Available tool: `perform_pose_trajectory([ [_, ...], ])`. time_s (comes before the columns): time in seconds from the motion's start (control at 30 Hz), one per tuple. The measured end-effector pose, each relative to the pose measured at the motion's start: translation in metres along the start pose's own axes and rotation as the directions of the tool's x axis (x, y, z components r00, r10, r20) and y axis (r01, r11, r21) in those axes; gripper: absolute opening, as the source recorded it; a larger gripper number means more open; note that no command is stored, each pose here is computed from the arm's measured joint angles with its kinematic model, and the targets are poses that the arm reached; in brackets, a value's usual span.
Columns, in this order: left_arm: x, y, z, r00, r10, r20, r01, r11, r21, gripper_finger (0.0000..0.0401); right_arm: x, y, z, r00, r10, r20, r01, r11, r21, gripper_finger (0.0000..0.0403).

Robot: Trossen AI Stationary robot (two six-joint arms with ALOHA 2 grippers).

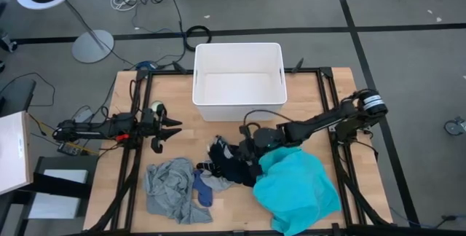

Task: Sort clothes
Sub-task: Put the dark blue boxer into the white laundry bin

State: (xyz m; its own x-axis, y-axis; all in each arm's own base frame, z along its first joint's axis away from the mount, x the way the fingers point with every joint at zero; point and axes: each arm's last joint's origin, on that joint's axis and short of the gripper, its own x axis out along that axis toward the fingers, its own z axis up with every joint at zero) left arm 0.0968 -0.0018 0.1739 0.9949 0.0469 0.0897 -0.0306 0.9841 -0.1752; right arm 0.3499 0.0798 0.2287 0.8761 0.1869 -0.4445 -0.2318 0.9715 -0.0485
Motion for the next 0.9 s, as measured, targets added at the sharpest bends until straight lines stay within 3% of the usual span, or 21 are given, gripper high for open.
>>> perform_pose_trajectory([
  [0.2, 0.000, 0.000, 0.000, 1.000, 0.000, 0.001, 0.000, 1.000, 0.000, 0.0127, -0.027, -0.015, 0.062, 0.994, -0.086, 0.061, 0.093, 0.988, -0.122, 0.0003],
  [0.47, 0.000, 0.000, 0.000, 1.000, 0.000, 0.000, 0.000, 1.000, 0.000, 0.0127, -0.068, -0.042, 0.144, 0.947, -0.167, 0.273, 0.242, 0.932, -0.269, 0.0002],
  [0.7, 0.000, 0.000, 0.000, 1.000, 0.000, 0.000, 0.000, 1.000, 0.000, 0.0127, -0.125, -0.074, 0.210, 0.827, -0.268, 0.494, 0.431, 0.867, -0.250, 0.0002],
  [0.9, 0.000, 0.000, 0.000, 1.000, 0.000, 0.000, 0.000, 1.000, 0.000, 0.0127, -0.177, -0.106, 0.244, 0.698, -0.371, 0.613, 0.588, 0.785, -0.194, 0.0001],
])
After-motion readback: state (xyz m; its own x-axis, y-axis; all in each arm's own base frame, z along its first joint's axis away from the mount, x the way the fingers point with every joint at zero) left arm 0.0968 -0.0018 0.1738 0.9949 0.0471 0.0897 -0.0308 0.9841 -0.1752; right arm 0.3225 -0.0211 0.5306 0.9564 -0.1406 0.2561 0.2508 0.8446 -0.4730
